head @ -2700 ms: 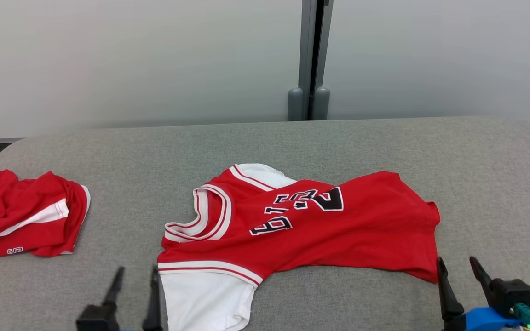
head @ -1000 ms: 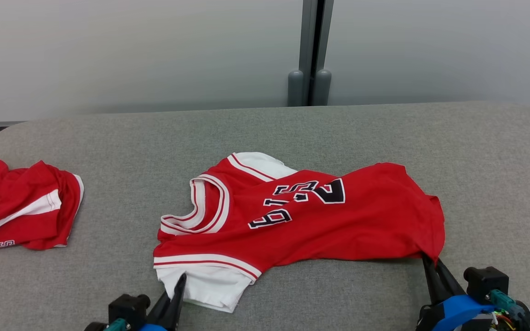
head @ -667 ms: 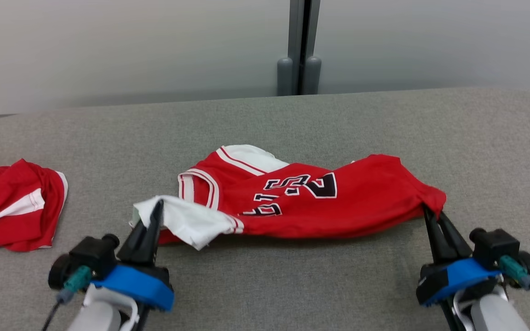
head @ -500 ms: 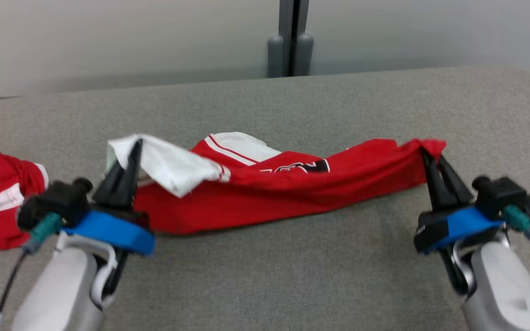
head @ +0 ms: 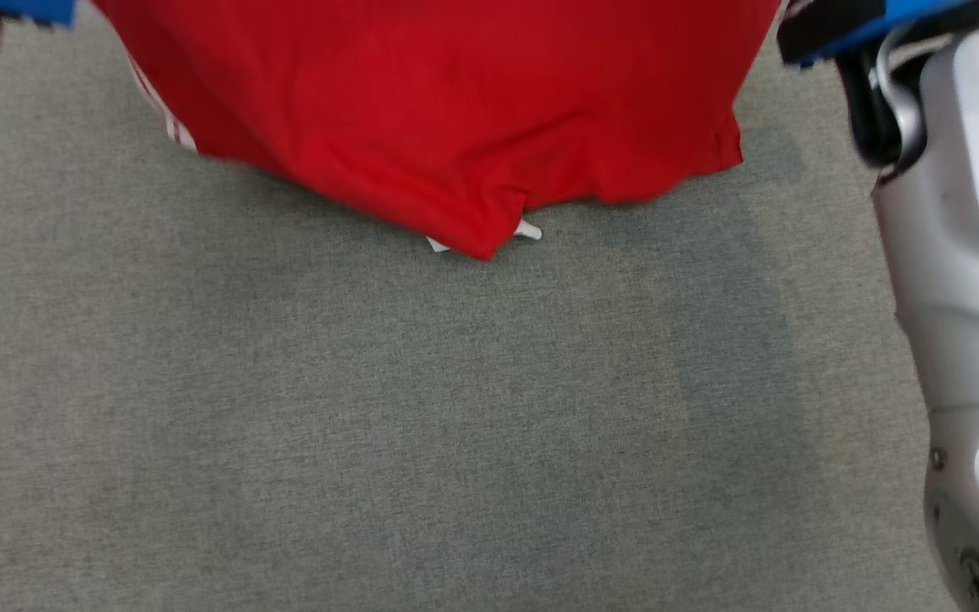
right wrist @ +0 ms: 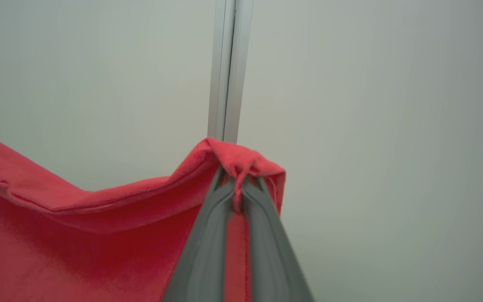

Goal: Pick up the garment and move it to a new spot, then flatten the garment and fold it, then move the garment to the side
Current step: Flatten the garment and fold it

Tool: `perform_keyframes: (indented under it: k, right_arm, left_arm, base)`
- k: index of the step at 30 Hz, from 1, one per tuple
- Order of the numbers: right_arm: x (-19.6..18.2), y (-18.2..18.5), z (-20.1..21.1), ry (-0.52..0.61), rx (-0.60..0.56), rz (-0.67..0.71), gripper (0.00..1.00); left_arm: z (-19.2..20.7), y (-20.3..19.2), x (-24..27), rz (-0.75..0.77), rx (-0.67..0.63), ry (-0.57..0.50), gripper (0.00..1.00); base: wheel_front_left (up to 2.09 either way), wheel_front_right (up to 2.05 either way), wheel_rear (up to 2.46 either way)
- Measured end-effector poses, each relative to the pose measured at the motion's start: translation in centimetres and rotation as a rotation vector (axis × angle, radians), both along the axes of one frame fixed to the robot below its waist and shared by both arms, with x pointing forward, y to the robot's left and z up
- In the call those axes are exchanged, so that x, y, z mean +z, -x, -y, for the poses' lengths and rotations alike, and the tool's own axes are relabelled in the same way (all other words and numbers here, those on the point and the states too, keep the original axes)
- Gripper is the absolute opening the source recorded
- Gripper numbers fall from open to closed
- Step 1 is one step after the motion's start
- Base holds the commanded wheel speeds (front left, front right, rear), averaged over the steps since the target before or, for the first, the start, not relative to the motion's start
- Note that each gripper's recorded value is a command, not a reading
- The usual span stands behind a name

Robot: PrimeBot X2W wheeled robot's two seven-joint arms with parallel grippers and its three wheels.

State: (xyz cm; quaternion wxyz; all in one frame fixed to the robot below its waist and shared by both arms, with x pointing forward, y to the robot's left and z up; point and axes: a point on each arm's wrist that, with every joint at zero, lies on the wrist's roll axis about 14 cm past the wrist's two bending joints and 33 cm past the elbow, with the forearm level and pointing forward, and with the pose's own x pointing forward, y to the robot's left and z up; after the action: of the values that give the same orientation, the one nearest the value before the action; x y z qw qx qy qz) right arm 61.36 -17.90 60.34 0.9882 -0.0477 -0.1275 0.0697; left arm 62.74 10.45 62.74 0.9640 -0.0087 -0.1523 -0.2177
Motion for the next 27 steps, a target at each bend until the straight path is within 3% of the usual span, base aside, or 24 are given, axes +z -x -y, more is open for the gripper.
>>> perform_keyframes:
  k: [6,10,15,20,27]
  right_arm:
    - [4.9,-4.0,-0.1,-0.014,-0.006,0.062,0.0]
    - [9.5,-4.8,0.6,-0.039,-0.024,0.126,0.0]
    - [12.0,-5.4,1.2,-0.033,-0.042,0.159,0.0]
    - [8.1,-7.0,1.1,-0.021,-0.041,0.088,0.0]
    - [-1.2,-7.0,0.3,-0.048,-0.02,-0.053,0.0]
  left_arm:
    - [0.8,-3.3,5.4,0.107,-0.008,-0.02,0.0]
    - [0.8,-4.0,10.7,0.201,-0.001,0.012,0.0]
    - [1.3,-3.9,14.4,0.288,-0.016,0.03,0.0]
    - [1.9,-5.6,9.8,0.203,-0.041,0.033,0.0]
    - [0.0,-6.2,-1.5,-0.012,-0.013,0.042,0.0]
  base:
    - [0.0,0.0,0.0]
    - [0.0,0.0,0.0]
    - [0.0,0.0,0.0]
    - [0.0,0.0,0.0]
    - [0.0,0.0,0.0]
